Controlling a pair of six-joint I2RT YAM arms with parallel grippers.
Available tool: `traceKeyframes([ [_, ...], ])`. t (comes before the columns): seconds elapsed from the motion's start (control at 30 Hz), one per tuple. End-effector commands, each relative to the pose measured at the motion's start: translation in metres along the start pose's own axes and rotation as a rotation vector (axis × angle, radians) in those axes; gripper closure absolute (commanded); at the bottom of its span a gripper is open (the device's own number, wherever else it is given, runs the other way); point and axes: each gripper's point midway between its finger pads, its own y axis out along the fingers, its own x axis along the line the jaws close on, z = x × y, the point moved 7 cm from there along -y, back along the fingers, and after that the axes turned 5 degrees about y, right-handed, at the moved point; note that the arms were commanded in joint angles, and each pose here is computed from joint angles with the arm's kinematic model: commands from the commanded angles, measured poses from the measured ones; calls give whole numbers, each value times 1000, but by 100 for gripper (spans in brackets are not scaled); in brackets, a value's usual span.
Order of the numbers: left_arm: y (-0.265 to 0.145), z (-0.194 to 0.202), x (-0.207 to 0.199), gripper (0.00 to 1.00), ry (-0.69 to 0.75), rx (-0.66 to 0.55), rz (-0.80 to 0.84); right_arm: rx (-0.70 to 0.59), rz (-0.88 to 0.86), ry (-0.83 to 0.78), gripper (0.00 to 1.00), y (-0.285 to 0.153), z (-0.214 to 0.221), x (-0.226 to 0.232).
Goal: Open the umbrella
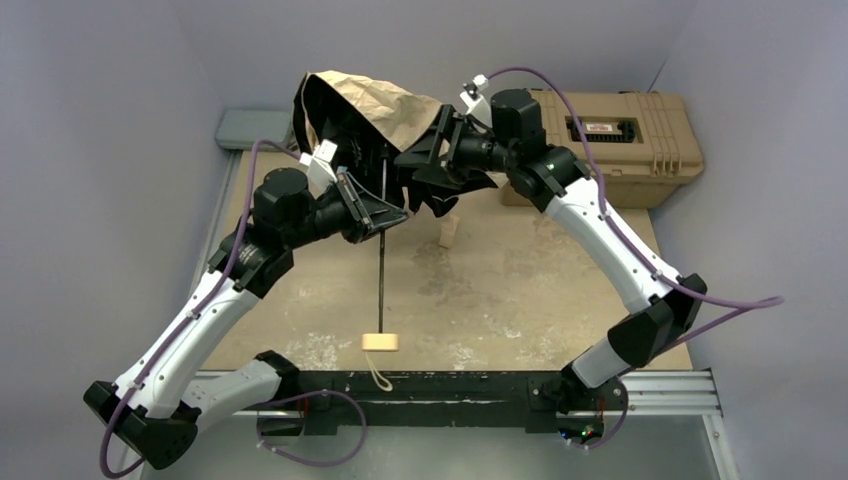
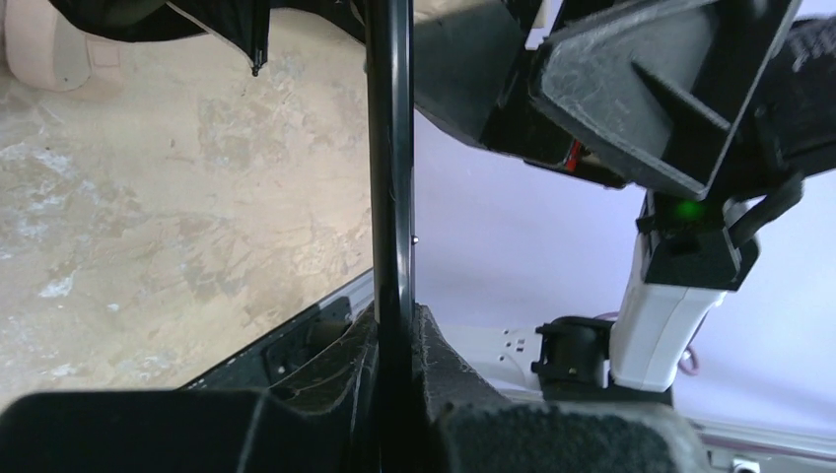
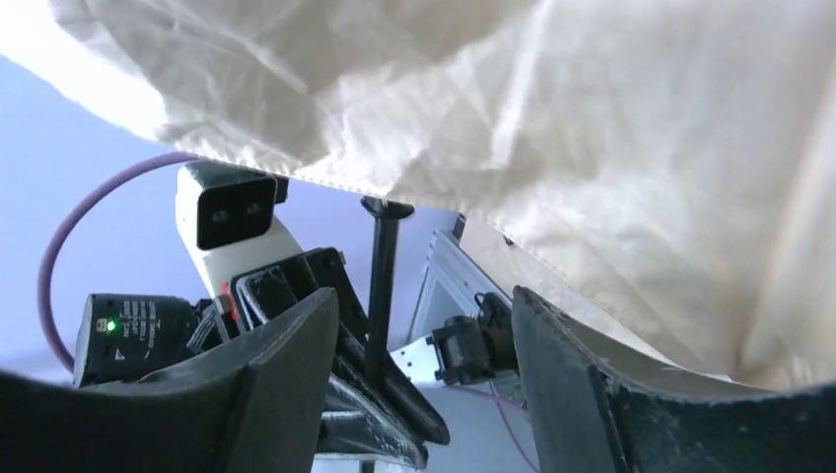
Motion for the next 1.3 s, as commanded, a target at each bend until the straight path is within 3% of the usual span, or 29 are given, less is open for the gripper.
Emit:
traceKeyframes([
  [0.0,-8,-22,-39,100,16,-123,167,-124,-59,-6,40,-20,-4,19],
  [0.17,-4,-24,-46,100,15,-112,192,-190,-76,9,57,-18,-11,29],
  [0.23,-3,-24,-49,100,5,-108,208,-175,-115,18,67,-12,-11,34],
  [0.33,-4,-27,-56,100,17,-111,215,-150,-128,17,74,-2,-8,38],
  [0.63,-10,-26,-46,100,179,-49,-22,-204,43,-70,71,13,-12,45],
  [0.77,-7,-24,-45,100,196,-39,-42,-243,95,-127,72,17,-15,59],
  [1.0,-5,-23,-65,100,265,-34,-28,-277,201,-162,82,29,-17,49],
  [1.2,-4,-20,-72,100,312,-25,-64,-313,259,-248,99,33,-15,49],
  [1.27,-4,-19,-72,100,309,-23,-64,-317,252,-274,98,34,-14,49],
])
